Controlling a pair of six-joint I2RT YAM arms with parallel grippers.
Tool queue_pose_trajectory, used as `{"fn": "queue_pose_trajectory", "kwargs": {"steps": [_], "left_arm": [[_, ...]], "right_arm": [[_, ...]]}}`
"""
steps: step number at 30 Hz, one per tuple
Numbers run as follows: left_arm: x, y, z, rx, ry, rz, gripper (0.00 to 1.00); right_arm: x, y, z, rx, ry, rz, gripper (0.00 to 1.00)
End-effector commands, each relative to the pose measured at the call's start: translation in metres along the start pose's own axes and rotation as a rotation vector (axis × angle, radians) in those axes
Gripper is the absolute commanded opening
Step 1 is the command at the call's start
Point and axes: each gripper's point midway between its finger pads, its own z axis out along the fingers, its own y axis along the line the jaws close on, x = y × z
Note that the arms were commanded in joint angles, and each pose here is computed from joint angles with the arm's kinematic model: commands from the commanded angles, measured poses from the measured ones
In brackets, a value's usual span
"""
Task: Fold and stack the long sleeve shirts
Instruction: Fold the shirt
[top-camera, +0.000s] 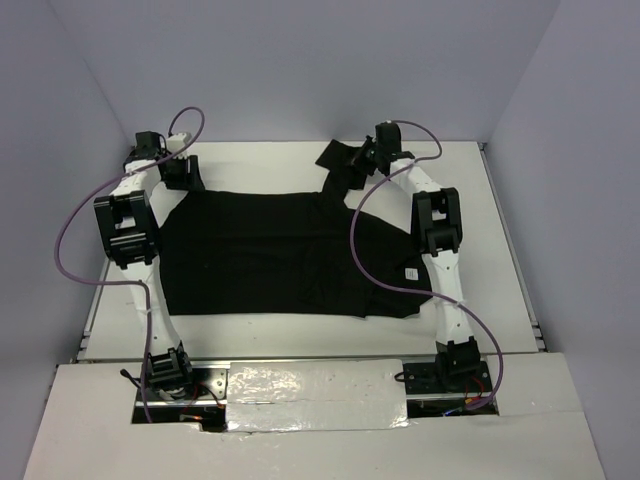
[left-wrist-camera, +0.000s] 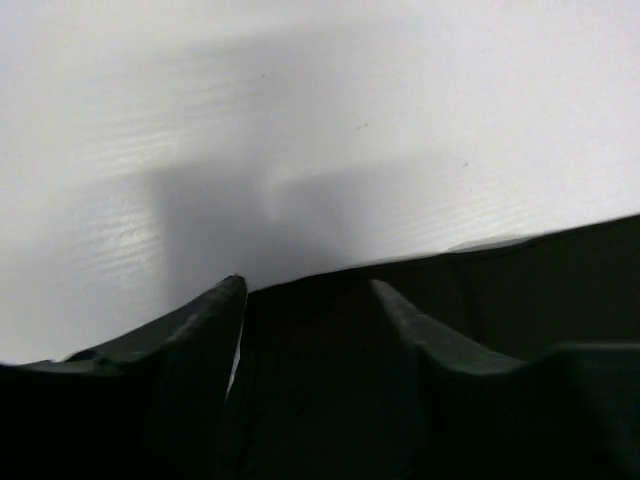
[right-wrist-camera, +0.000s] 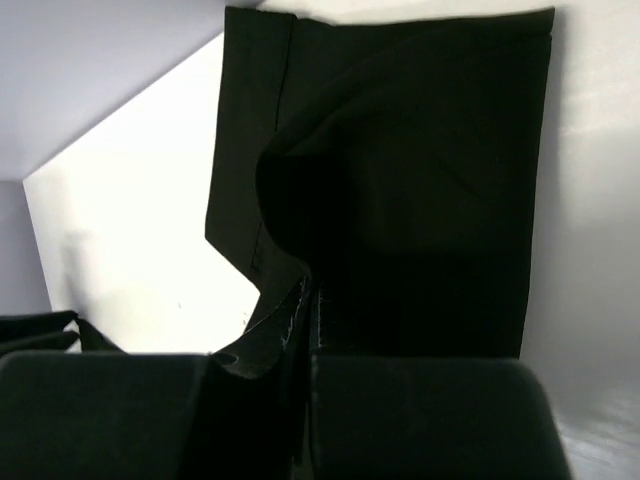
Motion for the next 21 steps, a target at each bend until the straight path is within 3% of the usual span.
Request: {"fn": "queue_pose_trajectory", "kwargs": {"steps": [1, 4, 5, 6, 13, 21], "left_arm": [[0.046, -0.012, 0.019, 0.048, 0.144, -0.070, 0.62], [0.055, -0.014, 0.015, 0.045, 0.172, -0.070, 0.26], [0.059, -0.014, 0.015, 0.042, 0.181, -0.074, 0.04], [0.055, -0.015, 0.011, 0.039, 0.174, -0.062, 0.00], [0.034, -0.050, -0.018, 0.194, 0.088, -0.020, 0.00], [-0.012, -0.060, -0.084, 0.154, -0.091, 0.157, 0.00]], "right_arm": [[-0.047, 0.061, -0.041, -0.130, -0.119, -0.088, 0.00], [-0.050, 0.070, -0.047, -0.151, -0.129, -0.103, 0.00], [-0.051, 0.074, -0.049, -0.159, -0.131, -0.106, 0.00], [-0.051, 0.076, -0.050, -0.170, -0.127, -0.110, 0.00], [-0.058, 0.111, -0.084, -0.257, -0.140, -0.187, 0.00], [-0.037, 0.138, -0.135, -0.352, -0.114, -0.307, 0.00]]}}
